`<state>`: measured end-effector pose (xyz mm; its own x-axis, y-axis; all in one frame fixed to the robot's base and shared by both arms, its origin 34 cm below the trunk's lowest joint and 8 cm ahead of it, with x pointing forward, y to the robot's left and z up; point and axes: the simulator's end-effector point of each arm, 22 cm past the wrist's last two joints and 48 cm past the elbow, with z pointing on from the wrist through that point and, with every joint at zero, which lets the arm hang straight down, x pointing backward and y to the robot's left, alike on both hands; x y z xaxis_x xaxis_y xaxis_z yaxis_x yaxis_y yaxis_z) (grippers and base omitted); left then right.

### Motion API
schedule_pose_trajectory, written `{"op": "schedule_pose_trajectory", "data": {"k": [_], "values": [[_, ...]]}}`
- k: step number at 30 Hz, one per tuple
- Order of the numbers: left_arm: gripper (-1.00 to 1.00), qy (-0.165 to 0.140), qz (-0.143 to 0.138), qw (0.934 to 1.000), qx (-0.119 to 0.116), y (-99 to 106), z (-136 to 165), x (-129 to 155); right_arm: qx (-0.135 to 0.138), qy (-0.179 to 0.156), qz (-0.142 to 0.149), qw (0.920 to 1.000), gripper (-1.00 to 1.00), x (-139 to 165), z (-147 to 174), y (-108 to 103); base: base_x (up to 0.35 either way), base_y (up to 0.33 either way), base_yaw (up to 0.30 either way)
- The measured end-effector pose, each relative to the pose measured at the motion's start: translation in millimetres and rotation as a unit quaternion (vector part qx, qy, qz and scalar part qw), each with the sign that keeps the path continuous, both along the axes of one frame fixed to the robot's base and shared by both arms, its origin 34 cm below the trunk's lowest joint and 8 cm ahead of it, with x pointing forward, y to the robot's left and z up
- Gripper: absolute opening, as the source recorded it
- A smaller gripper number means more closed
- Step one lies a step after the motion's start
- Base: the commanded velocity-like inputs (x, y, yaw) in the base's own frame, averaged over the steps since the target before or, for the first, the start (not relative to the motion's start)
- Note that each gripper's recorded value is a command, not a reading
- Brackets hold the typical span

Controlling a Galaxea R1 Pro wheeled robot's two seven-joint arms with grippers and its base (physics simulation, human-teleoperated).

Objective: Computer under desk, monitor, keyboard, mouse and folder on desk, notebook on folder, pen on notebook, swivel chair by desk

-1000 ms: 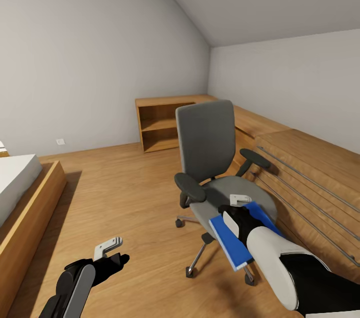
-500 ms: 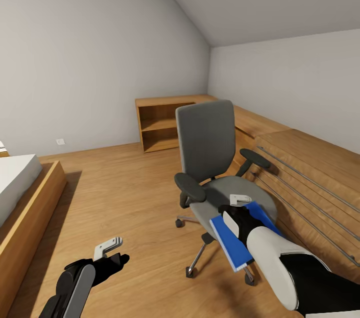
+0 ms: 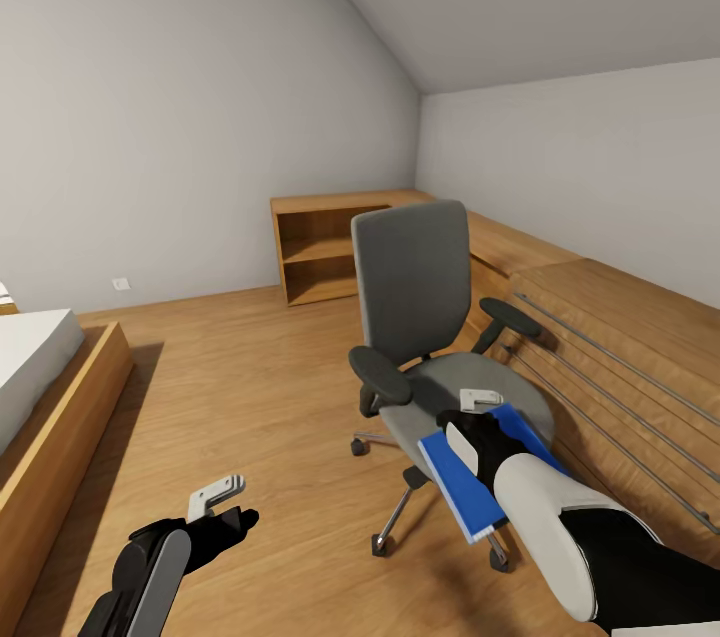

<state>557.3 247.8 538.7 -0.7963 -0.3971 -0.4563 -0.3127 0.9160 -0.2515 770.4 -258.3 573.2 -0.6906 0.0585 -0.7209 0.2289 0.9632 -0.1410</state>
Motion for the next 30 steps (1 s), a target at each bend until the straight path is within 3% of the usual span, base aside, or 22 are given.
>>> {"op": "schedule_pose_trajectory", "data": {"k": [30], "values": [[1.00,0.000,0.000,1.0000,0.001,0,57,9,0.003,-0.018,-0.003,0.9998,1.00,19,69,-1,0.000,0.000,0.000]]}}
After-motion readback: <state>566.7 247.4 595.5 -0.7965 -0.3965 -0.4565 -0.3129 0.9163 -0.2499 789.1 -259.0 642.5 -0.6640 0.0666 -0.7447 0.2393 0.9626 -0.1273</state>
